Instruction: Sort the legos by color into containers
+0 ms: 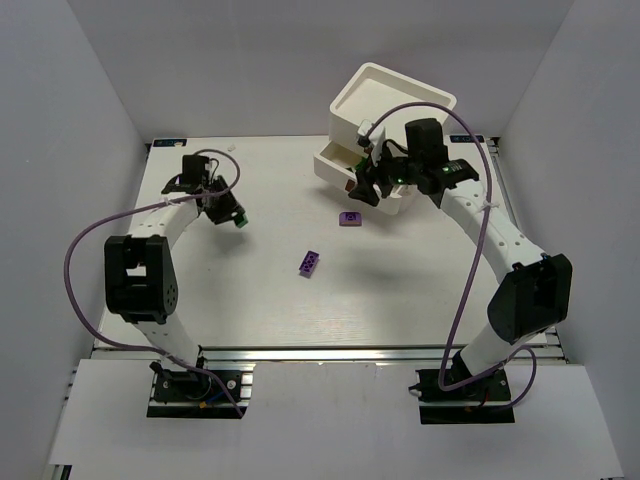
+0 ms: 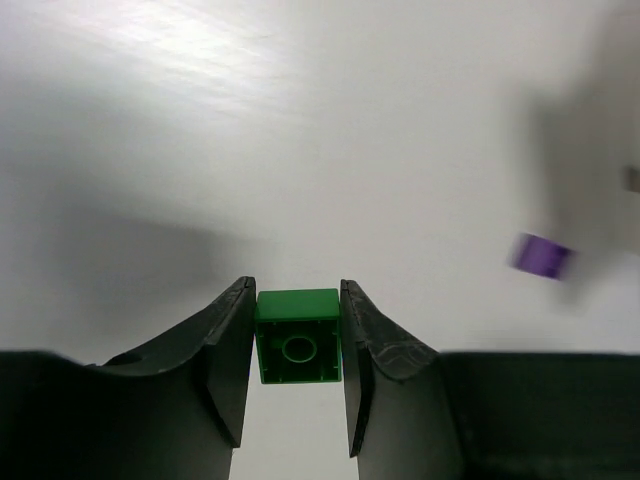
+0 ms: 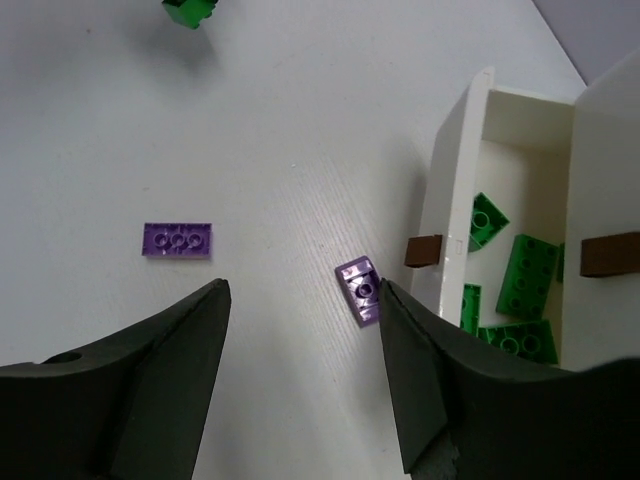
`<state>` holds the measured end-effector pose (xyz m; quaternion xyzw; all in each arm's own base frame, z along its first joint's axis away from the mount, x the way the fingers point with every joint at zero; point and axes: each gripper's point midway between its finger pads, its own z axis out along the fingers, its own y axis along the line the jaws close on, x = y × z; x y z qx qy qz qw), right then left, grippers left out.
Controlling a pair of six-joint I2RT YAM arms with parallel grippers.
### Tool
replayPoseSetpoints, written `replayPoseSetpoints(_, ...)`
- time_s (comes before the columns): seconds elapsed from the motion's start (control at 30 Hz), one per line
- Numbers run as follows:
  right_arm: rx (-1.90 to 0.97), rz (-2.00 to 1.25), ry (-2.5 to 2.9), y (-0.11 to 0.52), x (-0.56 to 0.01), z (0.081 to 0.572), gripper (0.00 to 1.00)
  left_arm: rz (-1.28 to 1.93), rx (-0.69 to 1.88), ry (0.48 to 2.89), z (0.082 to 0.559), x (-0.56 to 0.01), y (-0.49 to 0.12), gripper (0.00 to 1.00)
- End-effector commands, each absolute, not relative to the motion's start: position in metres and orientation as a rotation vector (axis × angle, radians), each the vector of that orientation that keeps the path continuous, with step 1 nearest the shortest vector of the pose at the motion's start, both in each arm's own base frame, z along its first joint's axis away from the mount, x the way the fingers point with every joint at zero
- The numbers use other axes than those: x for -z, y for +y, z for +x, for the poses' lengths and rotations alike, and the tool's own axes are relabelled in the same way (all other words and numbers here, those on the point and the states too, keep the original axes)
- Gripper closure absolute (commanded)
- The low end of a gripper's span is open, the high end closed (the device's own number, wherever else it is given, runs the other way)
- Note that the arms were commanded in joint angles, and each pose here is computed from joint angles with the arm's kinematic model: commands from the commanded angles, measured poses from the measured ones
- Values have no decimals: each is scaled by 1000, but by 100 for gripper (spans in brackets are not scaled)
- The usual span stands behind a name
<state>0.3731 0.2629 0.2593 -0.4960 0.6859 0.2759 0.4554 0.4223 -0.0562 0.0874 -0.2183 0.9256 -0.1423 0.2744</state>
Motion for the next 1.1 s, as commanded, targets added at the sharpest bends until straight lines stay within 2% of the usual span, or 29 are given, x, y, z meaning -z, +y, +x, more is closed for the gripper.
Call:
replayPoseSetpoints(0.0,-604,-1109,1666,250,-284,386,34,-431,867,2261,451,-177,-132,98)
replayPoseSetpoints(0.03,-596,-1072,1661,249,-289,391,37,-428,941,2195,463,-195,-144,99)
replayPoseSetpoints(0.07,-573,-1039,1680,246,-288,395,52,-394,996,2170,472,-207,-163,99)
replayPoseSetpoints(0.1,-559,-1012,1690,242,-288,400,56,-380,1061,2128,480,-221,-177,99)
replayPoseSetpoints(0.17,-556,-977,1699,240,-291,403,60,-357,1125,2125,493,-220,-206,99)
replayPoseSetpoints(0.27,-541,-931,1701,235,-295,406,69,-328,1208,2031,520,-252,-235,99)
replayPoseSetpoints(0.37,-526,-904,1702,228,-297,406,72,-299,1261,1986,544,-266,-267,100)
replayPoseSetpoints(0.53,-521,-890,1704,222,-296,403,72,-306,1255,1933,574,-275,-300,100)
replayPoseSetpoints(0.67,-520,-880,1706,219,-296,403,70,-351,1218,1952,577,-258,-315,93)
replayPoseSetpoints(0.7,-515,-877,1705,217,-296,404,68,-365,1210,1959,578,-255,-314,80)
replayPoseSetpoints(0.77,-519,-880,1703,217,-296,403,63,-363,1210,1970,577,-250,-319,65)
replayPoseSetpoints(0.8,-521,-882,1705,216,-296,403,61,-356,1216,1974,574,-249,-325,51)
replayPoseSetpoints(0.97,-556,-935,1710,219,-289,397,46,-350,1245,1945,579,-256,-329,41)
replayPoseSetpoints(1.07,-588,-994,1694,223,-286,389,42,-339,1253,1906,584,-273,-330,38)
